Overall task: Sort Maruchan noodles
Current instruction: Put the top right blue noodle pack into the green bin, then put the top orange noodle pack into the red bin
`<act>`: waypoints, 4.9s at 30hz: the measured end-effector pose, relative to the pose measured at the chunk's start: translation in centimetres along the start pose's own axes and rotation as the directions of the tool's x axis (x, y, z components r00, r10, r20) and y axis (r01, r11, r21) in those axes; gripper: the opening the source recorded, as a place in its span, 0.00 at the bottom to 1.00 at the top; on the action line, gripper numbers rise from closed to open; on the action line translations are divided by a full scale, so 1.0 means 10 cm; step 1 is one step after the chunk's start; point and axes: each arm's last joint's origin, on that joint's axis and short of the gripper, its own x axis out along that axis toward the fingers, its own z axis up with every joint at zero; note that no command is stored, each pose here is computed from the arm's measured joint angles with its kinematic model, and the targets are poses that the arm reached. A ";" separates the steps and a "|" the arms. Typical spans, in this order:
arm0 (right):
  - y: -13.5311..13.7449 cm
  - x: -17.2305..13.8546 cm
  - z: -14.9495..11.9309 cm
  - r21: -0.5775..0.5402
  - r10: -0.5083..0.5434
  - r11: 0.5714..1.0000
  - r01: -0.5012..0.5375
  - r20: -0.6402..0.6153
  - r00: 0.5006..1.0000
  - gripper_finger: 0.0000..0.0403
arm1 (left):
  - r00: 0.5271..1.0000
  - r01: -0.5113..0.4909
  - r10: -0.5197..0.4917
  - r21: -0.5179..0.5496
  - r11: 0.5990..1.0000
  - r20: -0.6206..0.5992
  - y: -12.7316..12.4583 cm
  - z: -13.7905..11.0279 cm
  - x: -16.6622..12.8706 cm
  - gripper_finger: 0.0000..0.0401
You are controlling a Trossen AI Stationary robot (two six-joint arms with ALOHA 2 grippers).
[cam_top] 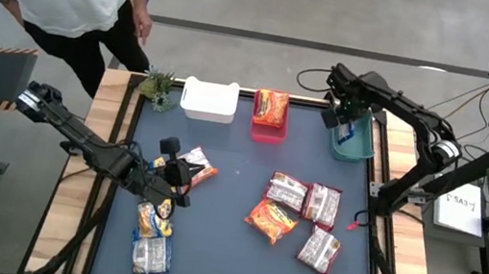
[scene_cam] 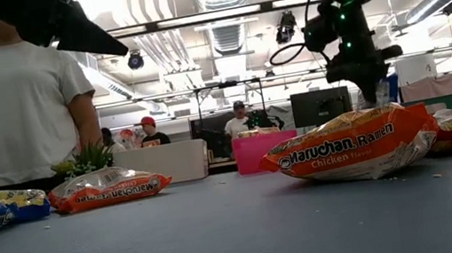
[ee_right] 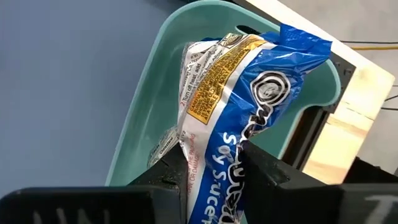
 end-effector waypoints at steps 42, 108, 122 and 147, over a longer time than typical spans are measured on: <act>0.15 -0.06 0.09 -0.103 0.247 0.966 -0.236 0.113 0.962 0.28 | 1.000 0.001 -0.001 -0.023 1.000 0.009 -0.01 -0.01 0.01 0.00; 1.34 -0.27 -1.33 -0.677 0.793 0.591 -0.440 0.386 0.471 0.28 | 0.773 -0.029 -0.015 -0.059 0.998 -0.634 0.02 -0.74 0.79 0.03; 1.34 -0.25 -1.33 -0.676 0.792 0.592 -0.439 0.384 0.475 0.28 | 0.906 0.034 -0.085 -0.127 0.991 -0.414 0.04 -0.45 0.79 0.00; 1.91 -0.06 -1.16 -0.500 0.861 0.506 -0.703 0.349 0.371 0.21 | 0.891 0.235 -0.303 -0.228 0.945 -0.337 0.10 -0.95 0.58 0.00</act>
